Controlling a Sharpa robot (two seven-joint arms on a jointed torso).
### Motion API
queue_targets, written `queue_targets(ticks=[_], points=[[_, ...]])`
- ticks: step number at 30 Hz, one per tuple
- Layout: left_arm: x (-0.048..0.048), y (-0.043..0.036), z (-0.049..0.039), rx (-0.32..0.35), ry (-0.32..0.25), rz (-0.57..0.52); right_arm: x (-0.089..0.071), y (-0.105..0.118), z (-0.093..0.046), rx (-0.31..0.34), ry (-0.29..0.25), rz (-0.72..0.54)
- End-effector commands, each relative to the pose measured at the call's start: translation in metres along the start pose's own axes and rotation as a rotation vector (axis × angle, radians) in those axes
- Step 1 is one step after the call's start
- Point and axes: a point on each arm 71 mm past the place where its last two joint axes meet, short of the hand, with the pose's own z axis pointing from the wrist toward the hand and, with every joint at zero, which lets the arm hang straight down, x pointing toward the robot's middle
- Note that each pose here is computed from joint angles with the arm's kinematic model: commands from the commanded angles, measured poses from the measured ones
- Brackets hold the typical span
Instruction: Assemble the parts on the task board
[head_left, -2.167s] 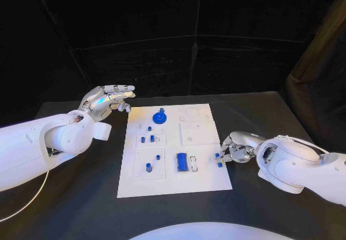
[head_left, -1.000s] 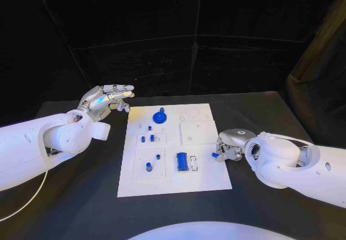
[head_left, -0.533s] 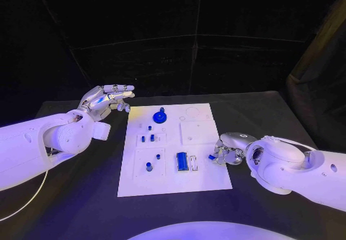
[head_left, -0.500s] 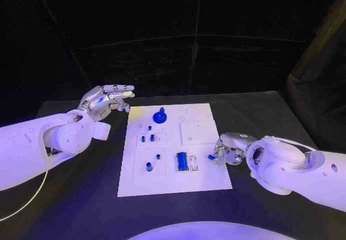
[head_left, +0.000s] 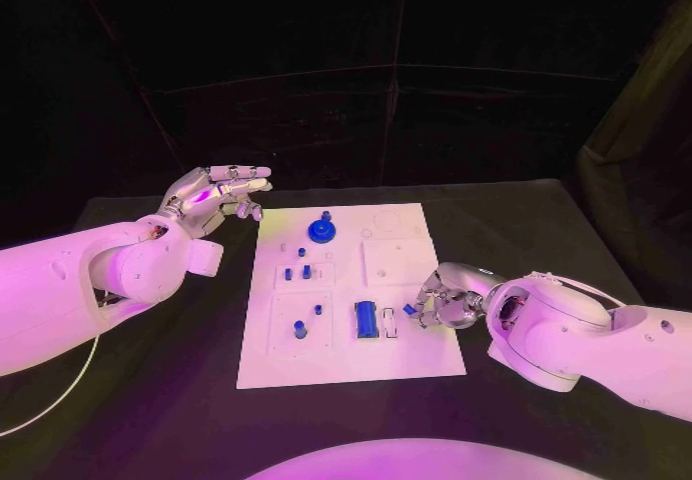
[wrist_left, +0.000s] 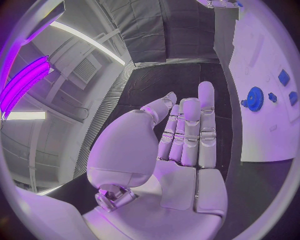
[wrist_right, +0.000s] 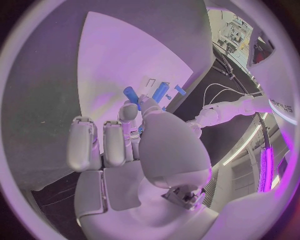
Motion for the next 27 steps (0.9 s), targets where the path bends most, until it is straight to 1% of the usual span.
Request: queue_targets(ticks=[1,4,15,22,27], points=[[0.0014,-0.0014,0.0001,0.005,0.013,-0.004,0.003,0.002,0.003,0.015,0.027,0.088],[0.0016,-0.0014,-0.0001,0.006,0.014,-0.004,0.006,0.005,0.006,0.023,0.046,0.097],[0.0014,-0.0017,-0.0008,0.005,0.014,-0.005,0.013,0.016,0.013,0.035,0.083,0.128],[0.0014,-0.0017,-0.001,0.004,0.015,-0.005,0.016,0.017,0.017,0.048,0.106,0.121],[0.0015,-0.0016,-0.0012,0.003,0.016,-0.006,0.018,0.02,0.019,0.043,0.118,0.115]])
